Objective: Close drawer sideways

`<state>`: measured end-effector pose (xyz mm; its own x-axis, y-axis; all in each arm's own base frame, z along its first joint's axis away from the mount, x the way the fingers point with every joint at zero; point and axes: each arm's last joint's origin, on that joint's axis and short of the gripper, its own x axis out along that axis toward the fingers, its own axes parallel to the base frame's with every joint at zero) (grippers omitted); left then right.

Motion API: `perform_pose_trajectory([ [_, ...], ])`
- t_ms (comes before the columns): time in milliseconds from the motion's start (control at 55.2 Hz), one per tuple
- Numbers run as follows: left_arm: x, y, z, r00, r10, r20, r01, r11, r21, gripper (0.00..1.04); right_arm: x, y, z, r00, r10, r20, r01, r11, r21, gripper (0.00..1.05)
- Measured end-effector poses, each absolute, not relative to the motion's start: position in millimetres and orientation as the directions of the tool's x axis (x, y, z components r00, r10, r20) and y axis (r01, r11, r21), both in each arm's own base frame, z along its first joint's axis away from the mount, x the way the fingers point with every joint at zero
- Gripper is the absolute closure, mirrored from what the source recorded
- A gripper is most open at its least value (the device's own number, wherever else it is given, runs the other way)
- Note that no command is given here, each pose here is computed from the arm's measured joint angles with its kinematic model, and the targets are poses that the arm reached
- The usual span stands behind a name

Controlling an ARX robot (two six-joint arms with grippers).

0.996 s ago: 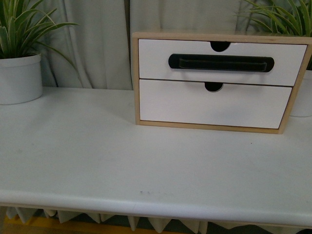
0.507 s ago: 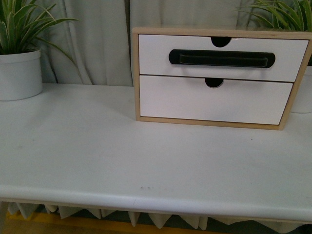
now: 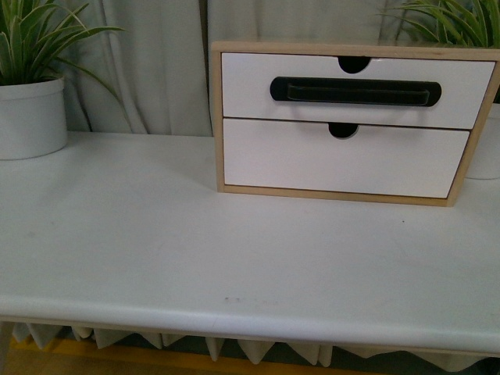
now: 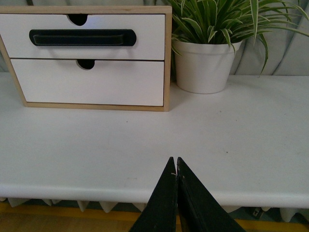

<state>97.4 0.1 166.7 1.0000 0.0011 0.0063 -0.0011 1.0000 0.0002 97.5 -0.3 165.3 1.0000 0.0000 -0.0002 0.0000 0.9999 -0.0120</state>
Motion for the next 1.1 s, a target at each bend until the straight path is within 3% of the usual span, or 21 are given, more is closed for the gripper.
perform_pose_trajectory([
  [145, 97.4, 0.1, 166.7, 1.000, 0.001, 0.006, -0.001, 1.000, -0.001, 0.73, 97.5, -0.3, 165.3, 1.000, 0.000, 0.000, 0.000, 1.000, -0.012, 0.80],
  [344, 97.4, 0.1, 166.7, 1.000, 0.001, 0.006, -0.001, 1.000, -0.001, 0.29, 97.5, -0.3, 165.3, 1.000, 0.000, 0.000, 0.000, 1.000, -0.012, 0.33],
  [489, 97.4, 0.1, 166.7, 1.000, 0.001, 0.006, -0.001, 1.000, -0.001, 0.05, 97.5, -0.3, 165.3, 1.000, 0.000, 0.000, 0.000, 1.000, -0.012, 0.10],
  [1105, 97.4, 0.1, 166.7, 1.000, 0.001, 0.006, -0.001, 1.000, -0.001, 0.06, 97.5, -0.3, 165.3, 1.000, 0.000, 0.000, 0.000, 1.000, -0.010, 0.09],
])
